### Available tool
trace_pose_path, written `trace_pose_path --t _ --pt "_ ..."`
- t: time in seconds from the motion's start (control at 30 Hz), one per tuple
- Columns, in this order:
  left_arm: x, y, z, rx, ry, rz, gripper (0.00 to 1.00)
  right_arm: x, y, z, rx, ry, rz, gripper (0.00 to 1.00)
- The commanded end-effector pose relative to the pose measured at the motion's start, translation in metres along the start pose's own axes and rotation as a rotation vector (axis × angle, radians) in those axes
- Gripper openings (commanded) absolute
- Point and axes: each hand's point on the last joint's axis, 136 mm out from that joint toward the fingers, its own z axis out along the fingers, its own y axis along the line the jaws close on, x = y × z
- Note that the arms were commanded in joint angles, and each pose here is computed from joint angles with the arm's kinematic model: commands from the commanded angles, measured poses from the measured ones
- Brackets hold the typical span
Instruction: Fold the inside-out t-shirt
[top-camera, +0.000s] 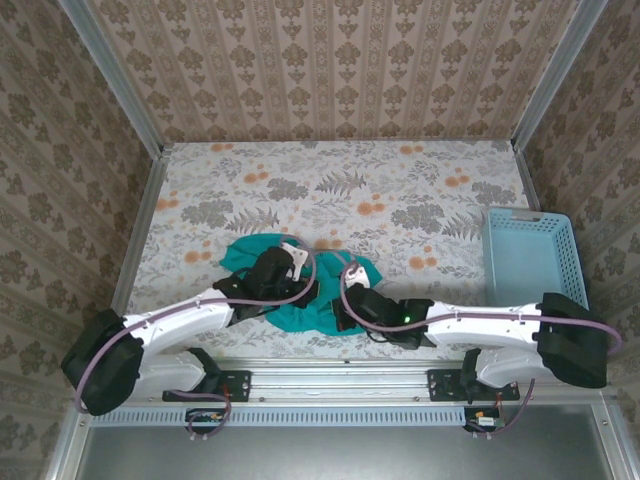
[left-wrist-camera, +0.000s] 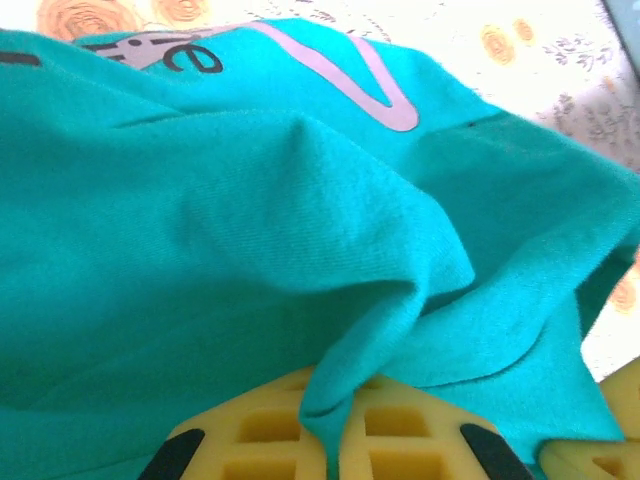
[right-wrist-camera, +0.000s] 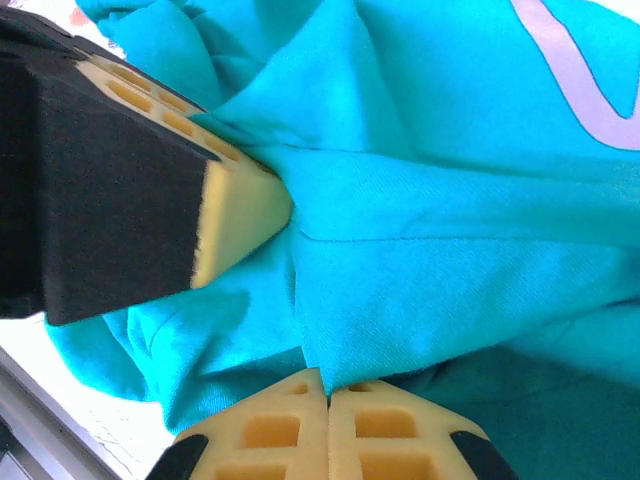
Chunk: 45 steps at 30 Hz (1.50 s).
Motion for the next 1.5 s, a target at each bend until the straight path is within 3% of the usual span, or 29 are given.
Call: trace_pose_path --t 0.0,0.27,0.5,0.57,0.73,0.8,1.13,1.33,1.47 --pt "-0.004 0.027 0.004 -0.096 -0.031 -0.067 0.02 0.012 -0.009 -0.005 0.005 0.000 0.030 0.10" --pt "0.002 0.018 0.009 -0.038 -0.022 -0.078 0.00 0.009 -0.004 0.002 0.025 0.026 0.036 0.32" --pt "0.002 0.015 0.005 -0.027 -0.035 -0.072 0.00 0.004 0.000 0.011 0.051 0.038 0.028 0.35" --pt "0.002 0.014 0.004 -0.023 -0.038 -0.070 0.00 0.000 0.000 0.011 0.053 0.032 0.033 0.32" --pt "0.000 0.016 0.006 -0.032 -0.052 -0.092 0.00 0.000 -0.010 0.008 0.115 0.041 0.004 0.06" --pt "-0.003 0.021 0.006 -0.065 -0.059 -0.107 0.00 0.005 -0.015 0.003 0.133 0.047 -0.017 0.00" --pt "0.000 0.043 0.011 -0.117 -0.063 -0.182 0.00 0.043 -0.018 -0.033 0.063 0.005 -0.116 0.00" --pt "0.005 0.030 0.015 -0.054 -0.044 -0.154 0.00 0.048 -0.038 -0.030 0.157 0.020 -0.073 0.09" --pt "0.006 0.015 0.014 -0.023 -0.038 -0.097 0.00 0.023 -0.033 -0.039 0.149 -0.015 -0.058 0.34"
